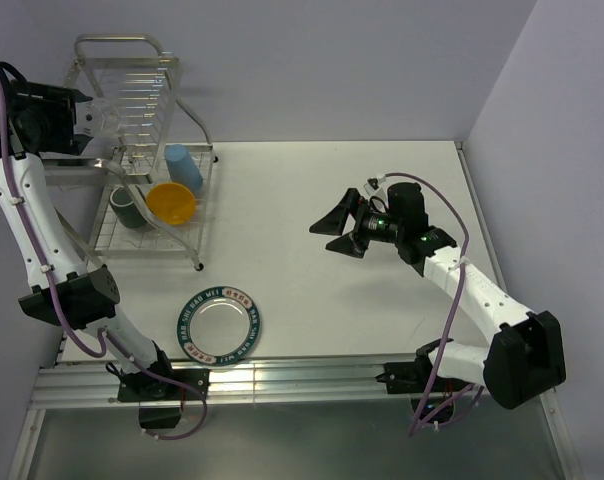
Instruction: Load the mixed dishes into the dish rack
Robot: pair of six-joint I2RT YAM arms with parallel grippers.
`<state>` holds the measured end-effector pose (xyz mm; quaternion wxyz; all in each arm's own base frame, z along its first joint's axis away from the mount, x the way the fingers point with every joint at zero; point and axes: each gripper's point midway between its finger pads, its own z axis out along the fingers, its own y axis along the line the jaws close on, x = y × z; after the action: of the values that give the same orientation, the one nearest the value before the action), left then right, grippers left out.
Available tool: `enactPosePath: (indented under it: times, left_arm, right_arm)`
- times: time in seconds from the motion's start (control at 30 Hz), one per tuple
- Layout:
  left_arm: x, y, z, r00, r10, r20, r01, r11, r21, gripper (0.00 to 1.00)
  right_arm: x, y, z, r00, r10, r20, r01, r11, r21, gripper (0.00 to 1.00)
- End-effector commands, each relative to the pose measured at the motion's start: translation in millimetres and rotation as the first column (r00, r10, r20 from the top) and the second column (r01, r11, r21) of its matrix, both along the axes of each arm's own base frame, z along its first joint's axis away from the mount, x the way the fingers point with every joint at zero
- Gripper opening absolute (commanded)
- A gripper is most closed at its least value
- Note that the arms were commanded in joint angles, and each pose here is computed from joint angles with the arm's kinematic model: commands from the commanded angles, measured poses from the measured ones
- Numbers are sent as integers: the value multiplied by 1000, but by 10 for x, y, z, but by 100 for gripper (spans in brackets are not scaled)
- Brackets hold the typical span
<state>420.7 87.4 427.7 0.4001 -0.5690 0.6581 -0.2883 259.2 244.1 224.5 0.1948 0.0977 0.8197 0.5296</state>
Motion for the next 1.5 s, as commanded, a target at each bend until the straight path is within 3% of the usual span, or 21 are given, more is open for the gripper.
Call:
enactPosePath:
  times: [0.0,0.03,0.07,0.1,0.57,1.1,1.47]
  left_arm:
    - [108,-8,47,999,-18,31,18,1000,12,4]
    - [112,-15,43,999,-22,31,22,1000,9,5]
    - [111,-21,30,999,-23,27,23,1000,3,94]
    - [117,-37,37,999,-31,32,31,1000,-3,99]
    - [103,-43,183,996,-33,78,32,999,20,99]
    - [110,-221,408,985,-75,158,82,996,-40,99]
    - [52,-141,395,986,-77,150,73,997,29,99]
  right_arm:
    - [47,10,16,1000,4,29,-5,1000,9,100]
    - [50,14,27,999,5,33,-5,1000,9,100]
    - [57,11,29,999,3,32,-3,1000,10,100]
    - [64,14,21,1000,4,30,-4,1000,8,100]
    - [91,23,10,1000,5,26,-5,1000,4,100]
    - [131,39,22,999,20,32,-20,1000,-6,100]
    - [281,-42,196,992,7,126,8,993,-121,100]
